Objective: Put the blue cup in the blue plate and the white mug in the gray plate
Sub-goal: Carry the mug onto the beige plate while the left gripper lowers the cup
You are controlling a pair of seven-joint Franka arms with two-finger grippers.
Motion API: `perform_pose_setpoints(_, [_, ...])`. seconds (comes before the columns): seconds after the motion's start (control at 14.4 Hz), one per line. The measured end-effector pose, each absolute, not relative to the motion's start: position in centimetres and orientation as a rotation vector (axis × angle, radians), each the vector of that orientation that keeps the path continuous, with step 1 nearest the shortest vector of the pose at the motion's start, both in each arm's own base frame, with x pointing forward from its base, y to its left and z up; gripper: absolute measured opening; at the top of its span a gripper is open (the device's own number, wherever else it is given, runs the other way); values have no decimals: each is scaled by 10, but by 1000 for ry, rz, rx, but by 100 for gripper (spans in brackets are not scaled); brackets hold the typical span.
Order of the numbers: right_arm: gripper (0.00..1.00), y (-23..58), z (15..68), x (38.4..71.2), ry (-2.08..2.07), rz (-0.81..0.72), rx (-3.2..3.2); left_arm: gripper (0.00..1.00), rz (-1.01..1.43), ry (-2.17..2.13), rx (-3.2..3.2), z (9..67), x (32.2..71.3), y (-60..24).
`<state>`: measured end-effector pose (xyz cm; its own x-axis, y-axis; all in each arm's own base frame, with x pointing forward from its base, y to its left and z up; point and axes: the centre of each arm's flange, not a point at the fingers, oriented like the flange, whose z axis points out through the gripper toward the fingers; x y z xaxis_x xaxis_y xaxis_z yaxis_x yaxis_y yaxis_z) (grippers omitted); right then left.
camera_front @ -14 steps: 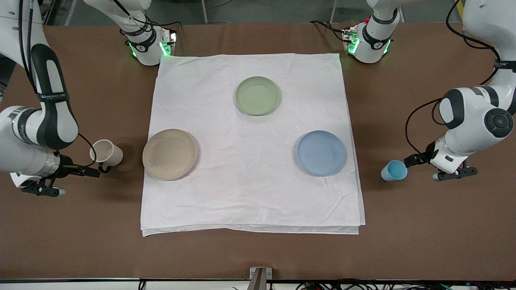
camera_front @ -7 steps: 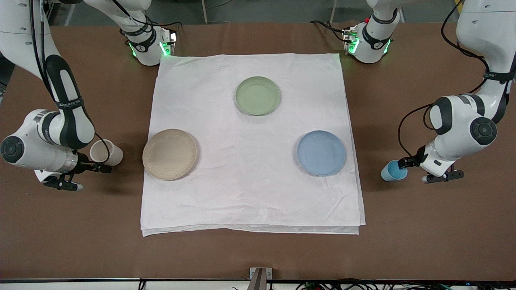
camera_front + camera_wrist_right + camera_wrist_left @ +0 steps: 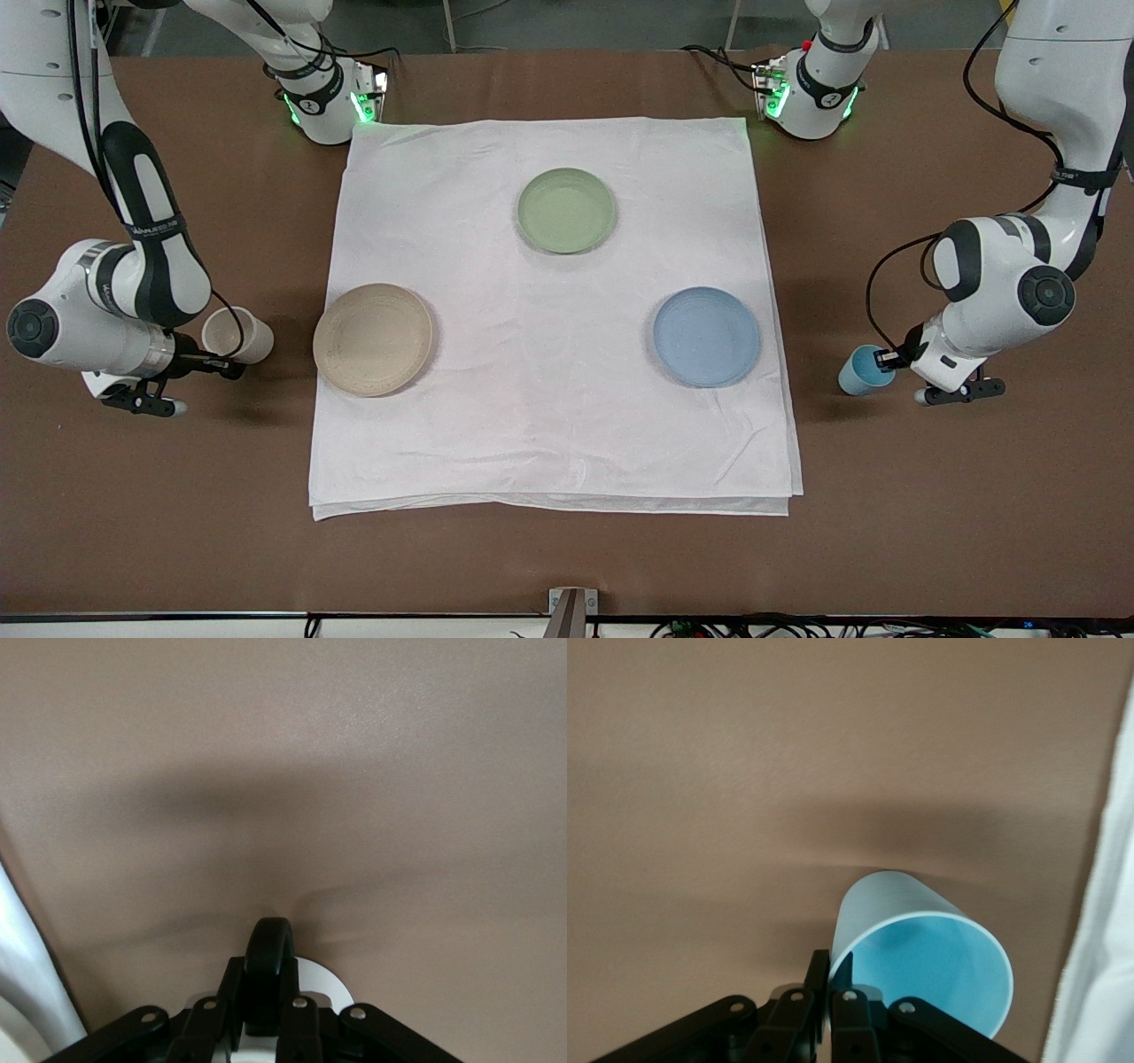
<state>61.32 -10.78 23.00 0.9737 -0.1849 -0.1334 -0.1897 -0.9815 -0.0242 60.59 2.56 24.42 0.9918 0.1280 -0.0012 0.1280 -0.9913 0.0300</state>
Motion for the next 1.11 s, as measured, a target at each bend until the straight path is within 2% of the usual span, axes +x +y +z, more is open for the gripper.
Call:
perform_pose_setpoints(0.28, [19, -63, 269, 632, 378, 282, -3063, 5, 61, 143, 3093, 277, 613, -3])
perform_pose_setpoints(0.55, [19, 50, 300, 633, 467, 261, -3019, 5, -35, 271, 3059, 318, 610, -82])
perform_pose_setpoints(0.9, [19, 95, 261, 605, 482, 205, -3012, 5, -98, 358, 3030, 315, 585, -189])
perform_pose_setpoints(1.11, [19, 104, 242, 591, 474, 191, -3021, 5, -133, 378, 3020, 292, 579, -212])
